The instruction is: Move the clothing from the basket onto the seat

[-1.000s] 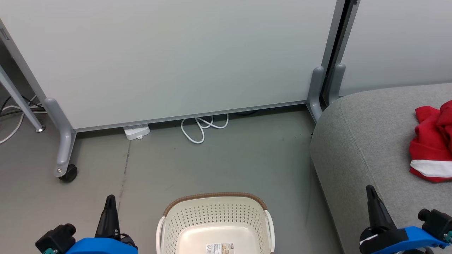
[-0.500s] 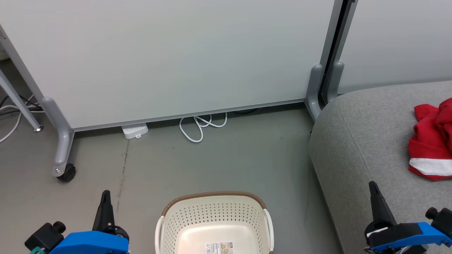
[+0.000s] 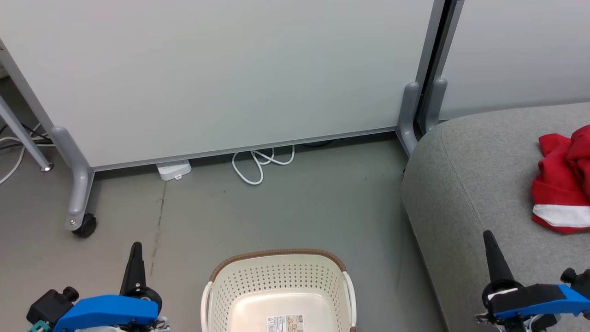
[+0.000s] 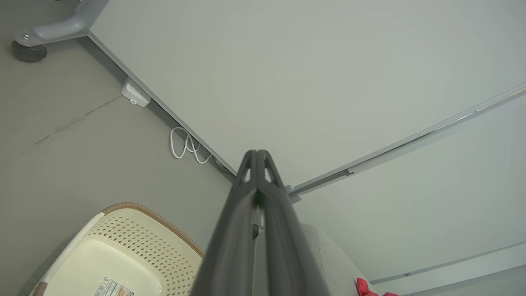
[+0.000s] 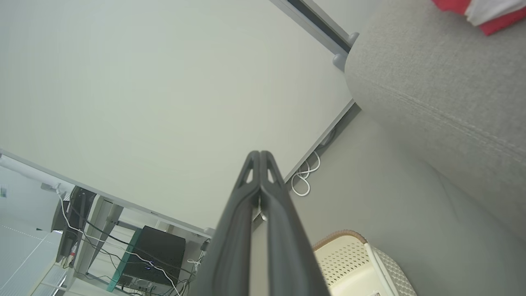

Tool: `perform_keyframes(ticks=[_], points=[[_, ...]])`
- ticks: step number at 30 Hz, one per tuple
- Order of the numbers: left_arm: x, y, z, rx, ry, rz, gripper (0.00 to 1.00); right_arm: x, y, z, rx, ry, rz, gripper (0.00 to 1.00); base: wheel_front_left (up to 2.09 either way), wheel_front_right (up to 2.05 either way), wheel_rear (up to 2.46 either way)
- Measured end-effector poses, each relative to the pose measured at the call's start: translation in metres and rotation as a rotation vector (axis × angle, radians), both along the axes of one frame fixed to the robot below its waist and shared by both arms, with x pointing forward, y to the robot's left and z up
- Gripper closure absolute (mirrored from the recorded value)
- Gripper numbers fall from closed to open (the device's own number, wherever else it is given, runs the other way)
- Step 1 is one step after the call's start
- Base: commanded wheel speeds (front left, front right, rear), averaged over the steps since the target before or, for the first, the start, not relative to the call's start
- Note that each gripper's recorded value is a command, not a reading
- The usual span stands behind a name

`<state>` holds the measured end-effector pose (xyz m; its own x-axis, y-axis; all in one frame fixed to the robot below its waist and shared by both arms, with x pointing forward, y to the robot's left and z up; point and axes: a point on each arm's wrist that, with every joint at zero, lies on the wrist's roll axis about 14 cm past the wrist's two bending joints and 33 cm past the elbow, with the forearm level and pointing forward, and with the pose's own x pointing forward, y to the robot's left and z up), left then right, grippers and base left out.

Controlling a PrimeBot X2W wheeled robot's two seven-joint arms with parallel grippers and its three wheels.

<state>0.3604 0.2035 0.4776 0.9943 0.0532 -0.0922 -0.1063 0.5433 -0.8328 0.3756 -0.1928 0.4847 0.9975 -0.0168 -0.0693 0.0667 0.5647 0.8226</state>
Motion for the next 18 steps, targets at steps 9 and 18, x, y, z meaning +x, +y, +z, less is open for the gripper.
perform_keyframes(ticks=[9,18], points=[[0.0047,0.0005,0.004,-0.097,-0.012,0.005,1.0,0.0019,-0.001,0.0019,0.102,-0.002,-0.005,1.0,0.0,0.0,0.0],[0.008,0.0008,0.0064,-0.187,-0.02,0.006,1.0,0.0043,-0.0019,0.0048,0.194,-0.009,-0.007,1.0,0.0,0.0,0.0]])
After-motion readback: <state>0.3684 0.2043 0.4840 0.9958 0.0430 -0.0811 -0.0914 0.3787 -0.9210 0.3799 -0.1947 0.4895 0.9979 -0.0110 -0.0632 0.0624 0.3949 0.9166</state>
